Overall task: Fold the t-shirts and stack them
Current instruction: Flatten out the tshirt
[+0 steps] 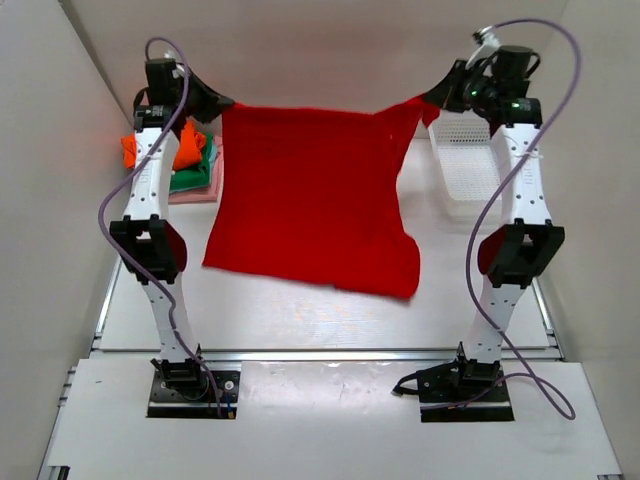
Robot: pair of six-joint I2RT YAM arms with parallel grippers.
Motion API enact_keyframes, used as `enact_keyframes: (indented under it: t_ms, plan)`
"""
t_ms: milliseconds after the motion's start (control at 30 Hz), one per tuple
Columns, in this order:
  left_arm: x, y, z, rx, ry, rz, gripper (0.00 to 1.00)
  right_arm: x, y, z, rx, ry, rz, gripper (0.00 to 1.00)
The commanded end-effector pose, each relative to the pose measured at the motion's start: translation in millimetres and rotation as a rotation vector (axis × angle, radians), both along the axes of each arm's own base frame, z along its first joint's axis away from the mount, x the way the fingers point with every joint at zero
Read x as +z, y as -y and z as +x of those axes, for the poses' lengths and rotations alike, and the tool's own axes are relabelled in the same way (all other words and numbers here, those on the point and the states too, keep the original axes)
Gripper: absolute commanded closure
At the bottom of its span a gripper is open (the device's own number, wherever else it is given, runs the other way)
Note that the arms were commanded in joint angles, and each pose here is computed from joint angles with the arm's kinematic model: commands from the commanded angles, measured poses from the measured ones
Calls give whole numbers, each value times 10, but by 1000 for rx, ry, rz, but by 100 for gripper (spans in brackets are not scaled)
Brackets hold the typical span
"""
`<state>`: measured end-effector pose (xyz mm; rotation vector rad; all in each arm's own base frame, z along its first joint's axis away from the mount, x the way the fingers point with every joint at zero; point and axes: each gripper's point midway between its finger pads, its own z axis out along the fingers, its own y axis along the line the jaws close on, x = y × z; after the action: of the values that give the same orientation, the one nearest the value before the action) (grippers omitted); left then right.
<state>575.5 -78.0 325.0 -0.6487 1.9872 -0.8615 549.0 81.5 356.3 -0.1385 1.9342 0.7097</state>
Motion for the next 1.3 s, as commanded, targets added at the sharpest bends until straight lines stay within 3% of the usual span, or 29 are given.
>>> enact_keyframes:
  t_ms: [0, 167, 333, 433, 467, 533, 567, 633, 667, 733, 933, 1100, 1267]
  plan:
    - [1638, -222, -325, -7, 375, -76, 100, 1750, 262, -498, -36, 448, 68, 100]
    - [1847, -293, -730, -8, 424, -97, 100, 1855, 359, -759, -40, 454, 60, 100]
    - [1342, -152, -1052, -33, 302, 11, 100, 1328, 266, -970, -36, 320, -13, 100]
    - [545, -136, -1352, -21, 97, 43, 100, 849, 190, -1152, -68, 200, -79, 100]
    - [504, -132, -1484, -11, 84, 53, 100, 471, 216, -1174, -99, 100, -93, 99]
    - [-295, -77, -1731, 1, -110, 87, 100, 110, 193, -1449, -137, 16, -107, 100]
    - [-369, -80, -1842, 13, -117, 114, 100, -89, 243, -1631, -186, -17, -133, 100]
    - [-1216, 3, -2237, -1, -311, 116, 100, -446, 278, -1895, -250, -96, -161, 100]
    - [-1308, -11, -2359, 15, -326, 98, 100, -681, 279, -2091, -275, -156, -202, 100]
    - [-1891, -9, -2765, 24, -465, 92, 100, -925, 199, -2455, -268, -238, -248, 100]
    - [-2159, -158, -3073, 64, -522, 218, 100, -1265, -115, -3130, -153, -344, -229, 100]
    - [-2188, -113, -2954, 64, -536, 154, 100, -1487, -262, -3016, -42, -409, -169, 100]
    - [-2213, -136, -2713, 83, -538, 114, 100, -1530, -234, -2268, -74, -296, -196, 99]
